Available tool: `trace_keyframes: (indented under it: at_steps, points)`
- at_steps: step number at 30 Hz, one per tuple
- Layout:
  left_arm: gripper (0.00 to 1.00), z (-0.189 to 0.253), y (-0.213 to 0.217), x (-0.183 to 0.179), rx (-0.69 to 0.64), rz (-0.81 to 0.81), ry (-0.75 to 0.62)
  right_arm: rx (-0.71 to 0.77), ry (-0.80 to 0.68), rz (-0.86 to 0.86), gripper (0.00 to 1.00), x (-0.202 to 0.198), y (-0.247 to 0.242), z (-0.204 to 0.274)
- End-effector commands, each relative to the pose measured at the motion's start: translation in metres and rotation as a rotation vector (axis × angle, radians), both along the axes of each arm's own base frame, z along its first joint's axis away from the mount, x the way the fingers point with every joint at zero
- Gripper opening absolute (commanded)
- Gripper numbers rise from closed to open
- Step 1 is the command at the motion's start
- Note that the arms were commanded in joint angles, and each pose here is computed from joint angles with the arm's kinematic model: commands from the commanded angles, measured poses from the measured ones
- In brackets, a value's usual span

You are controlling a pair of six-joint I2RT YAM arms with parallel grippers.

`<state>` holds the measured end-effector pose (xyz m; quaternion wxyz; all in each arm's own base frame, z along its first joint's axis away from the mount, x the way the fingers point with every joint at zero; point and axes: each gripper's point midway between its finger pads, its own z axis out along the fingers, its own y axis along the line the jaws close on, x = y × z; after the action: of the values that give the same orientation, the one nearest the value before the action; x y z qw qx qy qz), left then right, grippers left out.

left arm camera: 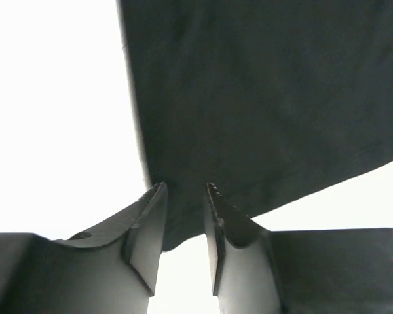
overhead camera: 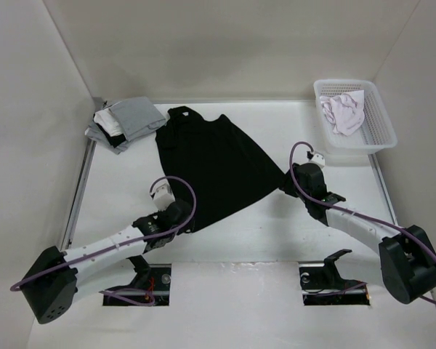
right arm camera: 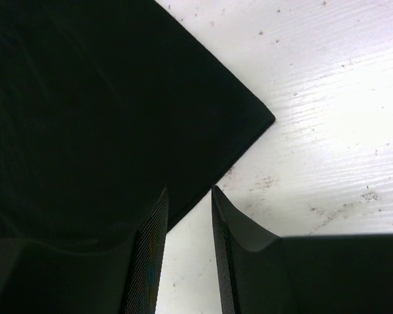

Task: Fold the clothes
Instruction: Flatten the tank top out

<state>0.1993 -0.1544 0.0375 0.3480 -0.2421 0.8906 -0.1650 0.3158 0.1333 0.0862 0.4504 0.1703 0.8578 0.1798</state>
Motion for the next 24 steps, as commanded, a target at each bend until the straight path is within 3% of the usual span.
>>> trace_keyframes:
  at_steps: [1,5,10,19,24]
  points:
    - [0.24,-0.017,0.022,-0.031,0.037,0.095,0.092,0.018,-0.072,0.002,0.37,0.009,0.004,0.017]
    - [0.25,-0.015,0.026,-0.048,0.024,0.121,0.111,0.027,-0.073,0.019,0.37,0.009,0.008,0.018]
    - [0.34,-0.02,0.016,-0.05,-0.018,0.111,0.126,0.035,-0.079,0.028,0.37,0.008,0.01,0.018]
    - [0.35,-0.032,-0.001,-0.045,-0.063,0.084,0.139,0.054,-0.083,0.05,0.37,0.006,0.016,0.018]
    - [0.18,-0.03,0.001,-0.044,-0.066,0.079,0.133,0.052,-0.076,0.054,0.37,0.006,0.018,0.014]
